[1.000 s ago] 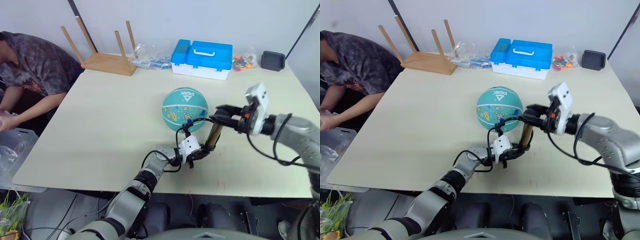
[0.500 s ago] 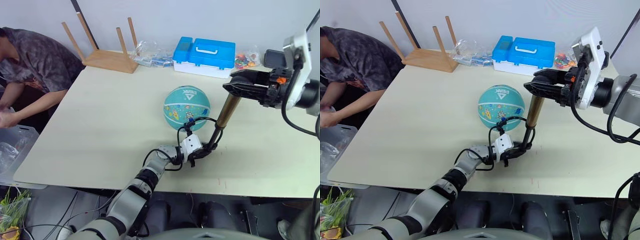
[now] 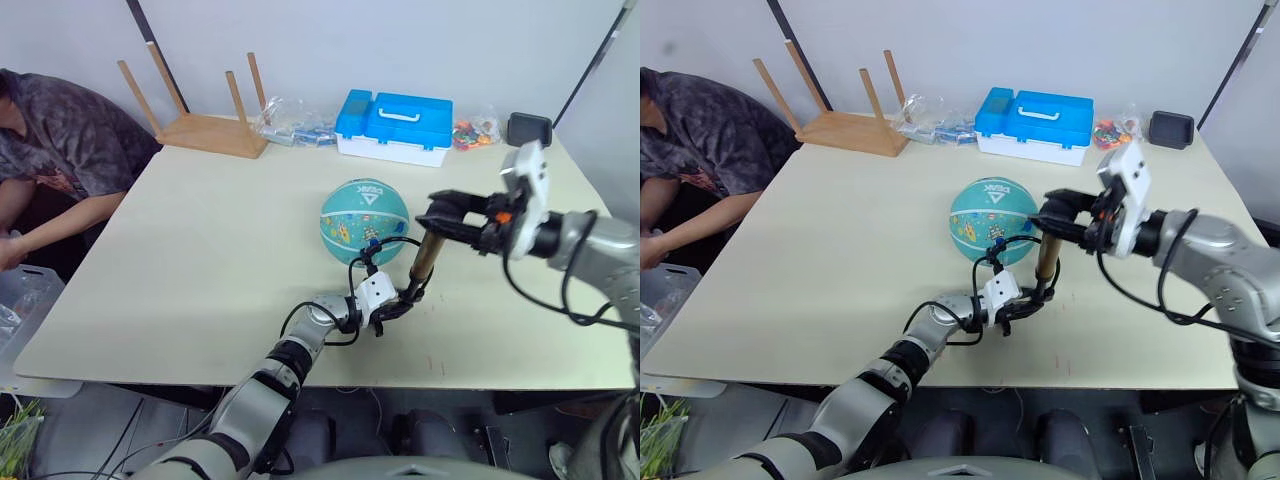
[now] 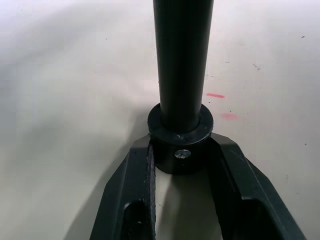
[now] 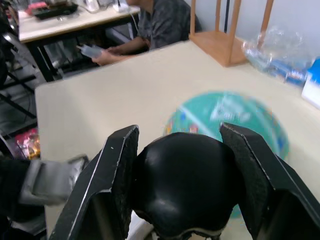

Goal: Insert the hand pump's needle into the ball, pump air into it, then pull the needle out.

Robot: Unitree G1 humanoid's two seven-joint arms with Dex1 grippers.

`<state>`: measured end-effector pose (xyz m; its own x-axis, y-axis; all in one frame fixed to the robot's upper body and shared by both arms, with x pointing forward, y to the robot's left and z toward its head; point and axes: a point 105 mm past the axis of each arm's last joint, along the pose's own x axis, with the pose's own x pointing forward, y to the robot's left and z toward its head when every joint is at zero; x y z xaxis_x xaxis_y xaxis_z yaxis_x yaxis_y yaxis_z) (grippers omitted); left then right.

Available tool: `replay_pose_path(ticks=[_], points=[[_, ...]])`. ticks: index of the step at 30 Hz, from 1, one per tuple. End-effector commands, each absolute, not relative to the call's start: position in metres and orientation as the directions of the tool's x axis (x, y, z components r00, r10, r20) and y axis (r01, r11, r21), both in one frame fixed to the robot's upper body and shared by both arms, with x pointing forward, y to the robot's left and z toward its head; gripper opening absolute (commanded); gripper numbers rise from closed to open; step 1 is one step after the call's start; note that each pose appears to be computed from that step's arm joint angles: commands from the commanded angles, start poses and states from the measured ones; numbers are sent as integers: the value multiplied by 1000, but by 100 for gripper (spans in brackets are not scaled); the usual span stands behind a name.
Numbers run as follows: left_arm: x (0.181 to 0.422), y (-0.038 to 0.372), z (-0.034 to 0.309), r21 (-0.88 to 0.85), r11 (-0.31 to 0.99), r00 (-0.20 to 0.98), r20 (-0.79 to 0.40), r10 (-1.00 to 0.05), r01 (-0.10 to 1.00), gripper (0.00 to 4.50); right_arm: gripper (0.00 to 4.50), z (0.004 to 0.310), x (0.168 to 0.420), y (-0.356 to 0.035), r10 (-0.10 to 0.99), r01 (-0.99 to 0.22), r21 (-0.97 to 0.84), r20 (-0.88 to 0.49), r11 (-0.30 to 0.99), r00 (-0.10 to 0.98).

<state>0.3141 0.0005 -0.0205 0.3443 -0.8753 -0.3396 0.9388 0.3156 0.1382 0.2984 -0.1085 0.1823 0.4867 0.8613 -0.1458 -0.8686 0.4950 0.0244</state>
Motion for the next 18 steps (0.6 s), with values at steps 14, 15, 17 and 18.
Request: replay_pose_path(ticks=[14,15,17,18], points=[[270,45,-95,-40,356,266,-587,-765,934,95,207,125,300,-116,822,-864,36,-329,503,465],[271,45,-95,-40,355,266,-585,-766,934,95,207,139,301,-117,828,-864,22,-301,503,473],[271,44,-94,-40,353,265,-583,-768,935,95,207,163,299,-118,839,-868,7,-258,497,479],[271,44,-94,-40,353,265,-583,-768,935,95,207,170,298,-118,842,-869,5,-249,495,478]])
